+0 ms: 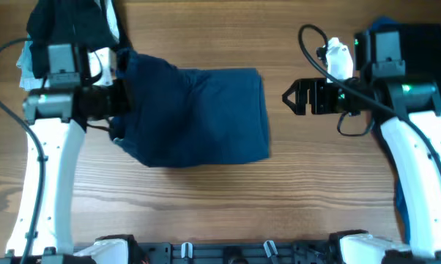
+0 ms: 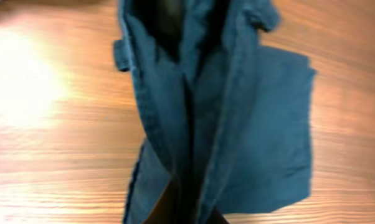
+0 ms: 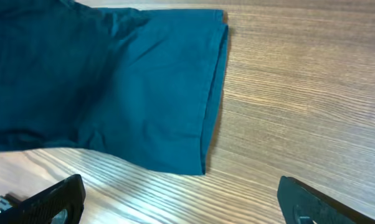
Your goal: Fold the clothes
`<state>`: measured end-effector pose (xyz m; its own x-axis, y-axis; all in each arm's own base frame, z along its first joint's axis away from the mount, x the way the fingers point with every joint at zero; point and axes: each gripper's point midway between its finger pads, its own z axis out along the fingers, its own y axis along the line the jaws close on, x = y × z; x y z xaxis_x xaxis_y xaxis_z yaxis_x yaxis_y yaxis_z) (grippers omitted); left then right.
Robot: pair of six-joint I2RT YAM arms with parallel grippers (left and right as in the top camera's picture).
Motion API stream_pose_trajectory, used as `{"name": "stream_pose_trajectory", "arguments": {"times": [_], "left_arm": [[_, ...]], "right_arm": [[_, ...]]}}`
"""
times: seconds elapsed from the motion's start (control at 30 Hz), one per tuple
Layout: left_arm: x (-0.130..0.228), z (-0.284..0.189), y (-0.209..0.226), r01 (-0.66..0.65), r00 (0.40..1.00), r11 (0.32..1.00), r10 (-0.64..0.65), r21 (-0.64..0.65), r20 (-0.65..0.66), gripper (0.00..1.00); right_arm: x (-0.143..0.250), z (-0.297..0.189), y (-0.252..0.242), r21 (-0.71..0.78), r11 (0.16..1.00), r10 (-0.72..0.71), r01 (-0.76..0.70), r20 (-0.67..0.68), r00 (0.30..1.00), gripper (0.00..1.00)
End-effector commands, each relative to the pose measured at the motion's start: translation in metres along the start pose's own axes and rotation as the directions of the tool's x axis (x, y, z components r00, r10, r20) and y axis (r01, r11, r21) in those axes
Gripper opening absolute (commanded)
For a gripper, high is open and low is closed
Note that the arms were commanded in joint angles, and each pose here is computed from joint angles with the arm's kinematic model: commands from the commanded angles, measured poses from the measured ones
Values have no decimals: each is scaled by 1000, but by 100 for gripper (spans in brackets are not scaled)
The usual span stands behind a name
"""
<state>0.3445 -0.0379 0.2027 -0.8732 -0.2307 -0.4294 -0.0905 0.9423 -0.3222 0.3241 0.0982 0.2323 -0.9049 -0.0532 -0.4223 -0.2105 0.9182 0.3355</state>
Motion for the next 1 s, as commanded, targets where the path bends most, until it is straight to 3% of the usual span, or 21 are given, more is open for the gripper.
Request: {"name": "stream_pose_trajectory", "arguments": {"times": [0.0,0.23,0.43,0.53,0.97], "left_arm": [[-6,3,-48,37,999,997,-40,71,34,4],[11,59,-97,77,996,994,-73,84,-45,4],[35,107,-140,29,994,992,-16,121,-108,4],[37,106,-172,20,996,978,-1,208,-88,4],[36,111,-205,-36,998,957,48,289,-35,4]], "right_arm": [[-4,25,-11,20,999,38,-37,-43,998,100],[-18,38,-15,20,996,91,-91,-13,996,100],[-24,38,-16,20,995,100,-101,9,995,100],[-27,37,-32,113,982,150,-154,40,988,100],[-29,37,-32,110,974,194,-199,54,979,100]]}}
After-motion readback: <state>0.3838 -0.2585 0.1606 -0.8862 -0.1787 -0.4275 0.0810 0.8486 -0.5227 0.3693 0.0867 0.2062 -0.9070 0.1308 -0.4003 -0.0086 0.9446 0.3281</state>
